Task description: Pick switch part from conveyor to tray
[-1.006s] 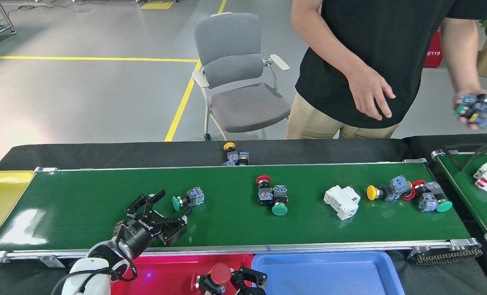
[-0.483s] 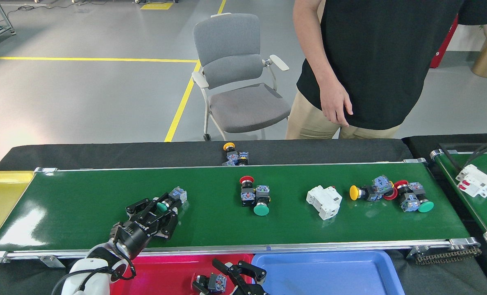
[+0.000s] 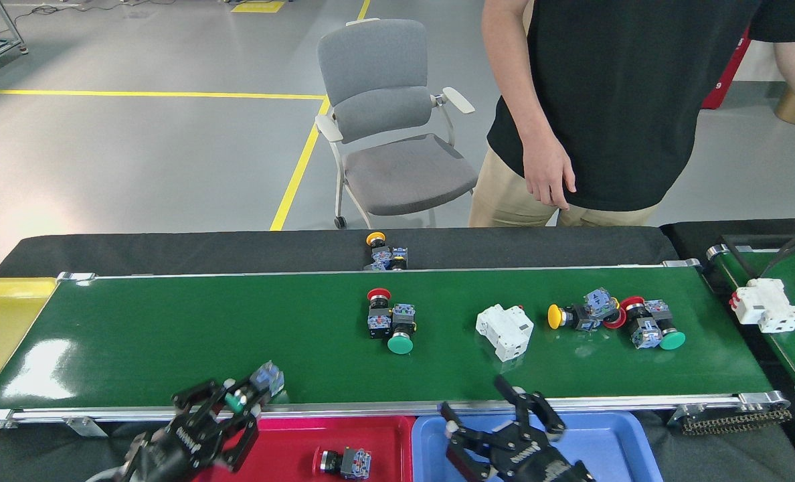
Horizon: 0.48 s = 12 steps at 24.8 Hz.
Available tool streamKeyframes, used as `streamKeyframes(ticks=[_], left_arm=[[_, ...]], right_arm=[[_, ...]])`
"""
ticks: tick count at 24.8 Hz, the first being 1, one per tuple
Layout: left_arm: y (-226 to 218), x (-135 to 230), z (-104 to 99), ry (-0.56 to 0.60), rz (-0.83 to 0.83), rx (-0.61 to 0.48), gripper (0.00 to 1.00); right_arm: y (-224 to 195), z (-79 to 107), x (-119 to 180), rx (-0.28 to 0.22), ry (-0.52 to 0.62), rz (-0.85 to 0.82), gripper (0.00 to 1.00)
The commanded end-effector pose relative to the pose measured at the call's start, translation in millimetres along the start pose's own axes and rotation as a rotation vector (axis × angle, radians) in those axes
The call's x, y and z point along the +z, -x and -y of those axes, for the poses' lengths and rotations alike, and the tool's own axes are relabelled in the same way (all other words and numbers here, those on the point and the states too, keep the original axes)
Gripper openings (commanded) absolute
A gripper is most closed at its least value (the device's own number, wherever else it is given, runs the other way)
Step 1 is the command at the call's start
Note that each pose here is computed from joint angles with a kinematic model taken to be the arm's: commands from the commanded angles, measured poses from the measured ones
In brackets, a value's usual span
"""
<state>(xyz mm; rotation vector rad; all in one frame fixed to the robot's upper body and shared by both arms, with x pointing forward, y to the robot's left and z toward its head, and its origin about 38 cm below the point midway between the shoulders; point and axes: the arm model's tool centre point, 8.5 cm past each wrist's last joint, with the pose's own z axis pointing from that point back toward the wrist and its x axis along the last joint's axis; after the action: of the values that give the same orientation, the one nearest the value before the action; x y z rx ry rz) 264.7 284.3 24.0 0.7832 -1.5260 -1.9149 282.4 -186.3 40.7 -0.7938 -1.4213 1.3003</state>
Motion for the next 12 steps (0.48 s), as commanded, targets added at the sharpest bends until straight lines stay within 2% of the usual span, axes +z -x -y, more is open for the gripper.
streamKeyframes(ticks=[1,2,4,7,9,12], left_arm=[[-13,16,-15,-0.032,0.003,-0.023,0.95],[-25,24,-15,-0.034,-0.006,-0.009,1.00],[-40,27,-11,-0.045,-0.022,0.035,1.00],[-36,28,-11,-0.065,-0.074,0.053,1.00],[-24,38,-12,-0.076,-0.149,0.054,1.00],[-10,41,-19,-0.147,-0.295,0.087,1.00]], right_arm=[[13,4.2,16,-0.004,0.083,-0.112,0.98],[17,0.1,25,-0.004,0.103,-0.159,0.98],[23,-8.9,39,0.003,0.091,-0.221,0.98],[23,-6.7,36,0.003,0.098,-0.230,0.98],[16,7.8,13,0.013,0.137,-0.203,0.98],[-12,10.8,-29,0.054,0.099,-0.172,0.98]])
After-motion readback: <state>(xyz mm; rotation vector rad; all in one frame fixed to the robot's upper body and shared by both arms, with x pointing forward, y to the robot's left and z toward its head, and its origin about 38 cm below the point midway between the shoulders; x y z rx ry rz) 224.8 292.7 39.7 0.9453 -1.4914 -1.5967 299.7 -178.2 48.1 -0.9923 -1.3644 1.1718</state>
